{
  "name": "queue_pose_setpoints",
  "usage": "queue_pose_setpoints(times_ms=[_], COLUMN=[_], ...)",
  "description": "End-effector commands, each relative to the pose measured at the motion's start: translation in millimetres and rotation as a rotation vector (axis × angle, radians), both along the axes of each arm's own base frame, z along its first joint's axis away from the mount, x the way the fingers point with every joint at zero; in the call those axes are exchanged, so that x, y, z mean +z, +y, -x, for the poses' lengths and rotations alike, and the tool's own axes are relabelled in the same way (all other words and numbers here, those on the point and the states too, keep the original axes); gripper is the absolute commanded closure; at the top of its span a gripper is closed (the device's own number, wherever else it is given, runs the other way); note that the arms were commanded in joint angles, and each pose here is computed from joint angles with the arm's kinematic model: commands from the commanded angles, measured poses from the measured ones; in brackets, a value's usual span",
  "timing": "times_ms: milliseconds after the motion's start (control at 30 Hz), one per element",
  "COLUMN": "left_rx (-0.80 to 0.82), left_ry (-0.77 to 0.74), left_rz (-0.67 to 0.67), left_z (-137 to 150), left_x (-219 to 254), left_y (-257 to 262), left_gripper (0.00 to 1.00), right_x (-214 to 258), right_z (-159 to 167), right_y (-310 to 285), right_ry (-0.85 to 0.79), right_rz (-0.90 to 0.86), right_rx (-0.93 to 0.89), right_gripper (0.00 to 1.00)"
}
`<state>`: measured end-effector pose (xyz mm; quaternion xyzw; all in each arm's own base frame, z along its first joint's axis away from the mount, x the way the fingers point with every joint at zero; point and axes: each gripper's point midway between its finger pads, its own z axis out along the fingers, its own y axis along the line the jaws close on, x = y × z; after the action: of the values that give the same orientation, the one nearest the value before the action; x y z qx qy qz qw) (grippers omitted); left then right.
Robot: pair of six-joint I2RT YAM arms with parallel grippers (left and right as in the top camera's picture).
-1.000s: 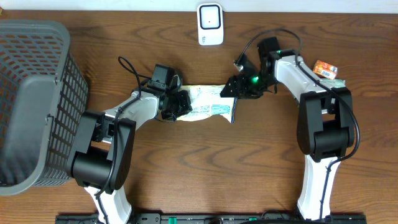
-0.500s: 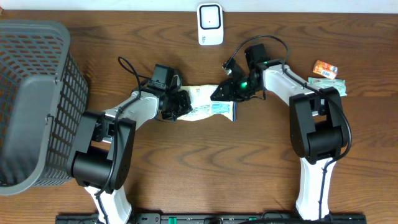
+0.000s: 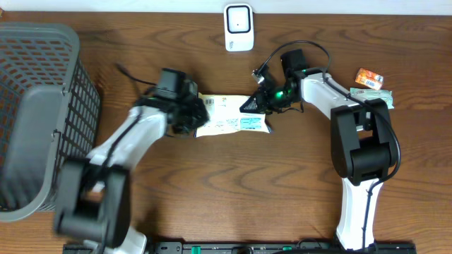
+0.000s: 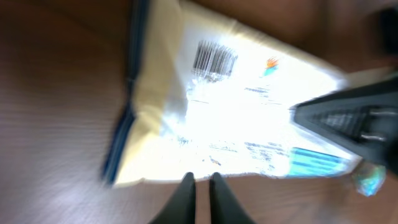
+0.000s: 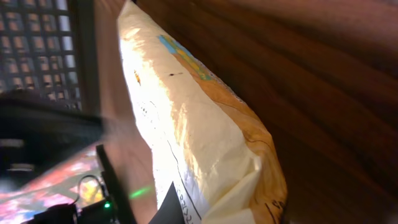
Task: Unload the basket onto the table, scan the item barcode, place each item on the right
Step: 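Release the bag with the left gripper and retract the left arm, then raise the snack bag up to the white scanner with the right gripper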
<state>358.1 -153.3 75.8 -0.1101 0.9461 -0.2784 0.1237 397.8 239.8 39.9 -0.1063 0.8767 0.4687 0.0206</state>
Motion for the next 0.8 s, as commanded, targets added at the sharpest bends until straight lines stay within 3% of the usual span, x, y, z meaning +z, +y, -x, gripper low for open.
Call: queue_pose_setpoints(times_ms=[0,100,267,500,767], left_rx=[0.086,0.181,0.290,0.296,0.278], left_ry=[-0.170,-0.225,-0.250,-0.170,-0.039], left_rz=[-0.058,-0.115,-0.214,-0.253,-0.274], left_z=[-4.4,0.9,8.8,10.3,10.8], left_x=[60.2,86.0,99.2,74.8,33.5], left_y=[43.5,76.7,113.9,119.3,119.2], left_gripper=[0.84,0.77,0.73,0.71,0.57], right_x=[29.3,49.4,92.0,146.6,187.3], right_z=[-2.0,-1.6,2.7,14.7,18.6], right_y=[-6.0,-15.3,-27.6,-50.0,-71.5], right_ry=[-0.029,-0.062,-0.142,-0.272,-0.371], right_rz=[-0.132,-0.182,-0.272,-0.293,-0.286], right_rx=[0.015,0.021,0.039,0.043,0.003], right_gripper=[0.99,0.99,0.99,0.99,0.99])
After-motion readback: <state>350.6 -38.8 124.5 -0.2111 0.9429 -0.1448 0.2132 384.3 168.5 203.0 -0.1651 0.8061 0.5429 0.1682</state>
